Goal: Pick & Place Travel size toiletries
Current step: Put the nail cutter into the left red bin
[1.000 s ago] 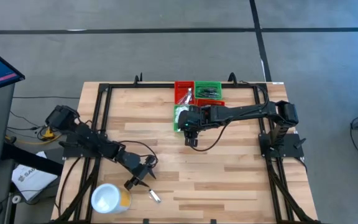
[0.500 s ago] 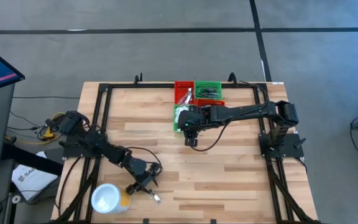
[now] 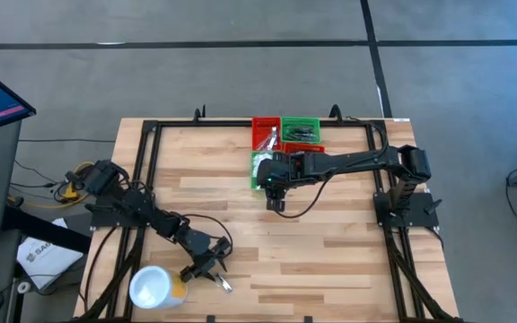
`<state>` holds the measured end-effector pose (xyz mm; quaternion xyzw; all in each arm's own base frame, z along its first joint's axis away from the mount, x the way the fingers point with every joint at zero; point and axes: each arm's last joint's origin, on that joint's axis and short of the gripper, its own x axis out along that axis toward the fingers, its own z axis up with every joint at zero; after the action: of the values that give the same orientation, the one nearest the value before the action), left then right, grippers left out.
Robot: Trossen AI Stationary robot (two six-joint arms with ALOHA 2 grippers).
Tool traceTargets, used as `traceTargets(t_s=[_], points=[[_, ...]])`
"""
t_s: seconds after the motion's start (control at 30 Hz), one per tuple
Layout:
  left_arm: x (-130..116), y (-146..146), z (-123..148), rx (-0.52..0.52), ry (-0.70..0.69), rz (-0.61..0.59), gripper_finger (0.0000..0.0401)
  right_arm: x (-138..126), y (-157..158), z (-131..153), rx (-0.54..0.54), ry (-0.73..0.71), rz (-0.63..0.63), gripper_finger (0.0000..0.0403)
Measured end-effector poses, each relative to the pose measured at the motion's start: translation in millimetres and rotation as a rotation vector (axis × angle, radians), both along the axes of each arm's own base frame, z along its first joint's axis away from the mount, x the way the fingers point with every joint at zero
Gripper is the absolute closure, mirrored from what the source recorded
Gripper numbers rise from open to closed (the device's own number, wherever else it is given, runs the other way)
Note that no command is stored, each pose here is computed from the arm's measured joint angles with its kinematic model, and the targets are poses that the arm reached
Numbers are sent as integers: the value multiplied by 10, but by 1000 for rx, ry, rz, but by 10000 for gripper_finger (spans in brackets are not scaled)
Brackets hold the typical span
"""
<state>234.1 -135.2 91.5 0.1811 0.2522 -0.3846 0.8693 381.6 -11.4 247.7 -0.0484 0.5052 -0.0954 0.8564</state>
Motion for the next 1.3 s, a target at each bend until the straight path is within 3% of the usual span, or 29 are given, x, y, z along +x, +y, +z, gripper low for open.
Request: traceTargets(t_s=[0.57,0.7,0.93,1.3], points=[[64,-36,-216,-35,-19,4,229,12,0,7,0,-15,0,256],[58,-27,-232,-39,2,20,266,12,0,7,0,-14,0,260],[60,-18,-237,-29,1,37,365,12,0,7,0,-15,0,266],[65,-8,-241,-71,45,90,363,18,0,10,0,-21,0,267]])
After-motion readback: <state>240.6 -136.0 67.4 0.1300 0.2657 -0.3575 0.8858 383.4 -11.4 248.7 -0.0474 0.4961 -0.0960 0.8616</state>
